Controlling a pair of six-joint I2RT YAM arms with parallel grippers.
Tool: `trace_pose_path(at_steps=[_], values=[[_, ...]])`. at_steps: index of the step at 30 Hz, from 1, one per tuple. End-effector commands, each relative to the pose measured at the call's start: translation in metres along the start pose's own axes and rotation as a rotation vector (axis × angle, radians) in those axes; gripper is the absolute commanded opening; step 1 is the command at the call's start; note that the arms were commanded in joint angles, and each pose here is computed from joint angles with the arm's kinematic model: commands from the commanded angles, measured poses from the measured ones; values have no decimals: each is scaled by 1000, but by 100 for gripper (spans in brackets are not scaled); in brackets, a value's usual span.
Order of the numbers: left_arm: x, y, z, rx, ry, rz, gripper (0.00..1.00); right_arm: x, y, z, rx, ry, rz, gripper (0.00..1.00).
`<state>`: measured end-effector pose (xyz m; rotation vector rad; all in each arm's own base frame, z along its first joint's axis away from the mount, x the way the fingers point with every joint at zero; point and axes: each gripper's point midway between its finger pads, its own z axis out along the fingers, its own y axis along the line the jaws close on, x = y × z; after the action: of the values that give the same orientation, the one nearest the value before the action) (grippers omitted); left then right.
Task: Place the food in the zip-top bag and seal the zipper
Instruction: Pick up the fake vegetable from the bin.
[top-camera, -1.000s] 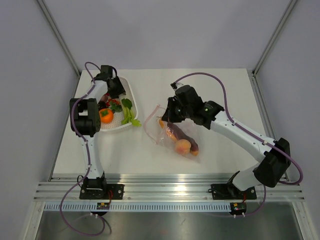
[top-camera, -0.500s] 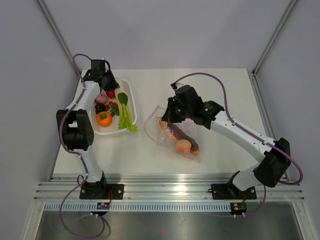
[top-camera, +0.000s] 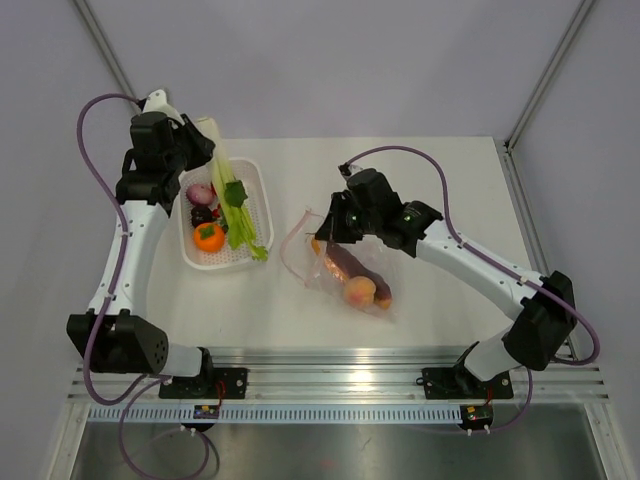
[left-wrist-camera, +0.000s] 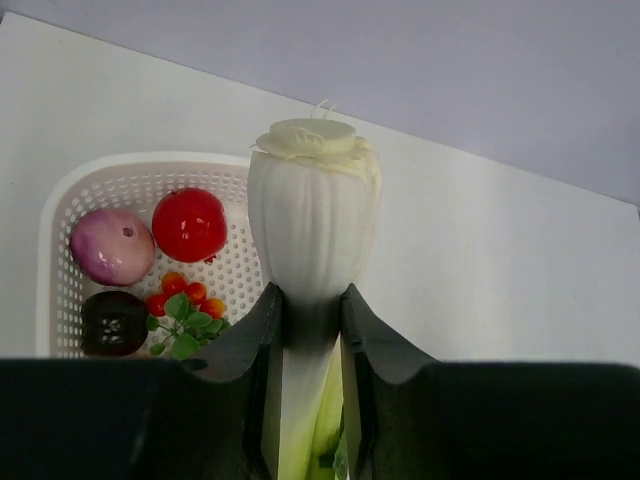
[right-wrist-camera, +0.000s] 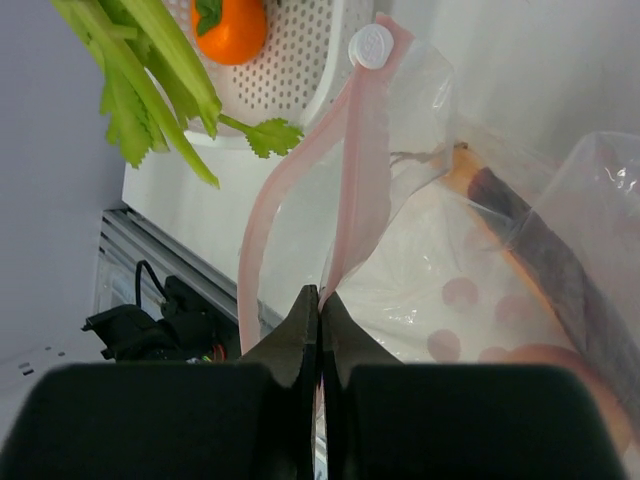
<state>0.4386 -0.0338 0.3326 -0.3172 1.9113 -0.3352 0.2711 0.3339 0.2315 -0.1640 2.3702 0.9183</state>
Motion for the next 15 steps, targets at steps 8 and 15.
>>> trace_pose_path(at_steps=[8, 15], values=[[-66, -46, -79, 156, -253, -73, 0, -30, 56, 12, -184, -74, 66, 2], [-73, -46, -89, 139, -273, -91, 0, -28, 66, 16, -206, -61, 67, 2]])
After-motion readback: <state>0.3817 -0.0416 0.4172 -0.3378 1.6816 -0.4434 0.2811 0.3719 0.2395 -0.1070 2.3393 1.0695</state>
